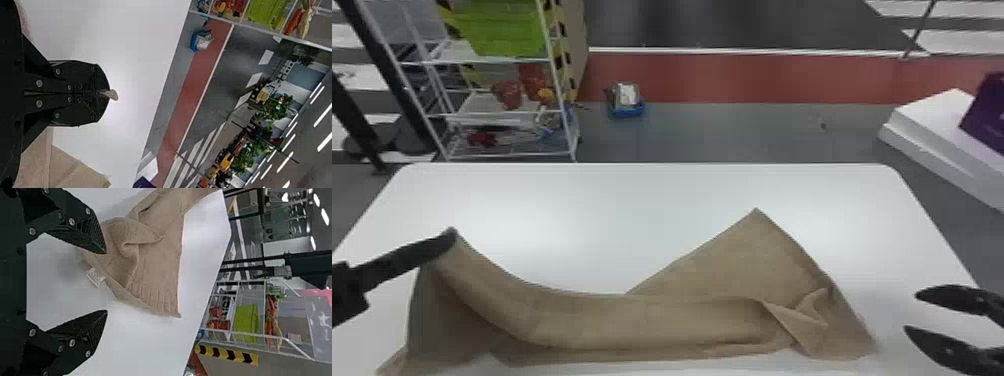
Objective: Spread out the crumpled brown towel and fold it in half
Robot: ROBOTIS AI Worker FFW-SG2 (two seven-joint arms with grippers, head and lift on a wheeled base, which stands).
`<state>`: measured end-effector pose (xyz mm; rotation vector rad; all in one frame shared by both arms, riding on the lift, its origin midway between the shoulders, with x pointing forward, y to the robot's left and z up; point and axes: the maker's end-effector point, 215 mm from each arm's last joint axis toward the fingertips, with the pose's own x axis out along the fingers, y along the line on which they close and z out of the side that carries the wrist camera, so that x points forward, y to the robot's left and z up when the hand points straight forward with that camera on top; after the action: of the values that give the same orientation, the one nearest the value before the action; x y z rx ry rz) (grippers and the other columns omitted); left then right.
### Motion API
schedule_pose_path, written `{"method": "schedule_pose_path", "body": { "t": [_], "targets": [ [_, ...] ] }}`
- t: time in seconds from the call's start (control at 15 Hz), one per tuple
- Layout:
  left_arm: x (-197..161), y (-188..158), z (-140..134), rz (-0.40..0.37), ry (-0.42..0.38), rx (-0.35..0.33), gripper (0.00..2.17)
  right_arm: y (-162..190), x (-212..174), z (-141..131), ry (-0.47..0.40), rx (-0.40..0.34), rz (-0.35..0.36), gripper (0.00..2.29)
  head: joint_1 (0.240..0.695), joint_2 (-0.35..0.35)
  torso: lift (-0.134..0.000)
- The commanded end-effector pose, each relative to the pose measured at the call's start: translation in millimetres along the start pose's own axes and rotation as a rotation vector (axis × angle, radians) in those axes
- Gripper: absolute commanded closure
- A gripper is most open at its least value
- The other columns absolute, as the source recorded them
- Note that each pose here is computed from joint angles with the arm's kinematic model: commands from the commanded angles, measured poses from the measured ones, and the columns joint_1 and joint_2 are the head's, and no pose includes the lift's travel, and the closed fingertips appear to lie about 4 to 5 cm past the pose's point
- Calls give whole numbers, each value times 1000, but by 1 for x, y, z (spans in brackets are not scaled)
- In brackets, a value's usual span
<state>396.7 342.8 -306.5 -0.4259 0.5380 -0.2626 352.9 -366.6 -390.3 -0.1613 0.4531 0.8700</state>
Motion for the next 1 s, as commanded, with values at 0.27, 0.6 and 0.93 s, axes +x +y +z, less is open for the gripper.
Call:
{"method": "schedule_pose_path", "body": {
  "t": [0.27,0.6,0.93],
  "targets": [
    [1,0,-6,-14,3,-8,1264,13,4,-48,44,2,24,410,695,-62,-124],
    [-4,2,-11,-12,8,-10,1264,39,38,-44,25,-45,98,475,695,-25,-124],
    [-9,2,-10,-19,1,-10,1264,50,64,-50,49,-50,149,633,695,43,-124]
  ]
}}
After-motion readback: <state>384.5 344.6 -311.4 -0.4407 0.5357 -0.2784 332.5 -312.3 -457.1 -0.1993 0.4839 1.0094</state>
